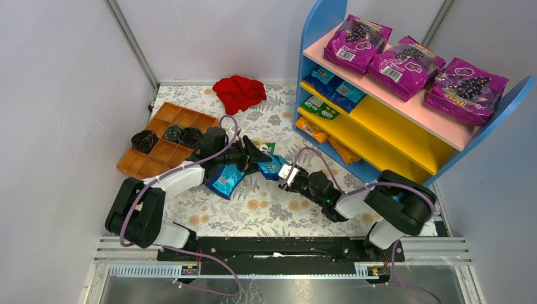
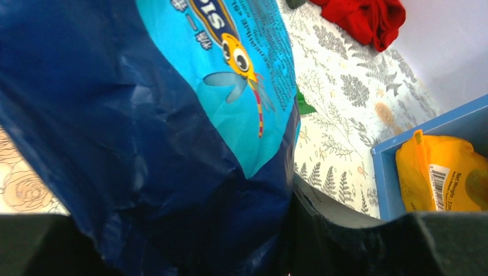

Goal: Place and organize the candy bags onto the shelf

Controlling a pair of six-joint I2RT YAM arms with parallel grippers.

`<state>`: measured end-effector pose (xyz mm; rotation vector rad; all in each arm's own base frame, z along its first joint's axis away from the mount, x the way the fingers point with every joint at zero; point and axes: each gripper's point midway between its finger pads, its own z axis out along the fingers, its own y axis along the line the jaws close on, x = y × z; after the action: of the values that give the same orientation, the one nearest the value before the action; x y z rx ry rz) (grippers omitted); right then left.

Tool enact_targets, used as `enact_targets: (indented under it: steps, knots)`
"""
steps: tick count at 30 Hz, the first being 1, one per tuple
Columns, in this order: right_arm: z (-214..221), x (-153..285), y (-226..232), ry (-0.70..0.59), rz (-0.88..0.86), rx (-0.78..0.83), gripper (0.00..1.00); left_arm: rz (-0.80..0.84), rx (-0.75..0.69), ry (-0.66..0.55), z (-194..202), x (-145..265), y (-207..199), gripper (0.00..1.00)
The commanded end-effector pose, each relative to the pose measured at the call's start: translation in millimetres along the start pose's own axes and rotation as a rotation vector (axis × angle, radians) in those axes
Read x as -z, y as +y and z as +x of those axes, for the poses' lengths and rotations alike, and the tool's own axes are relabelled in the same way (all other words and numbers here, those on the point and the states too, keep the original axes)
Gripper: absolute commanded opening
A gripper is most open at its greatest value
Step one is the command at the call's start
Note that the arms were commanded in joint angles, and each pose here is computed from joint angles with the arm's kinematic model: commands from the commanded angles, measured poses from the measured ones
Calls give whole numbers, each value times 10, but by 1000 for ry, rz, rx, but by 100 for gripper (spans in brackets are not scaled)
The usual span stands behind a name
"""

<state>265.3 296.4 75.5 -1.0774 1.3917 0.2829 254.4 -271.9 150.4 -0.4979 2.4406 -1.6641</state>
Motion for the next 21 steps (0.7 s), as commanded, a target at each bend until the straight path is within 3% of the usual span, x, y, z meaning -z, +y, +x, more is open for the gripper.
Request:
enact_targets:
  steps: [1,7,11,13,16,21]
  knots:
    - [-560,-10,-194,-56,10,-98,22,81,-199,-45,-102,184,-474,61]
    - [-705,261,-420,70,56,-180,22,-64,-531,-303,-541,644,-1006,83]
    - [-894,547,-645,128,102,-192,21,-161,-641,-488,-805,958,-1309,84]
    - [-945,727,-771,199,125,-176,15,-176,-668,-561,-903,1060,-1426,84]
    - [-1072,1009,-988,286,174,-165,9,-187,-690,-593,-984,1073,-1461,84]
    - [-1590,1487,-1386,265,255,-189,6,-222,-690,-603,-1051,1015,-1282,84]
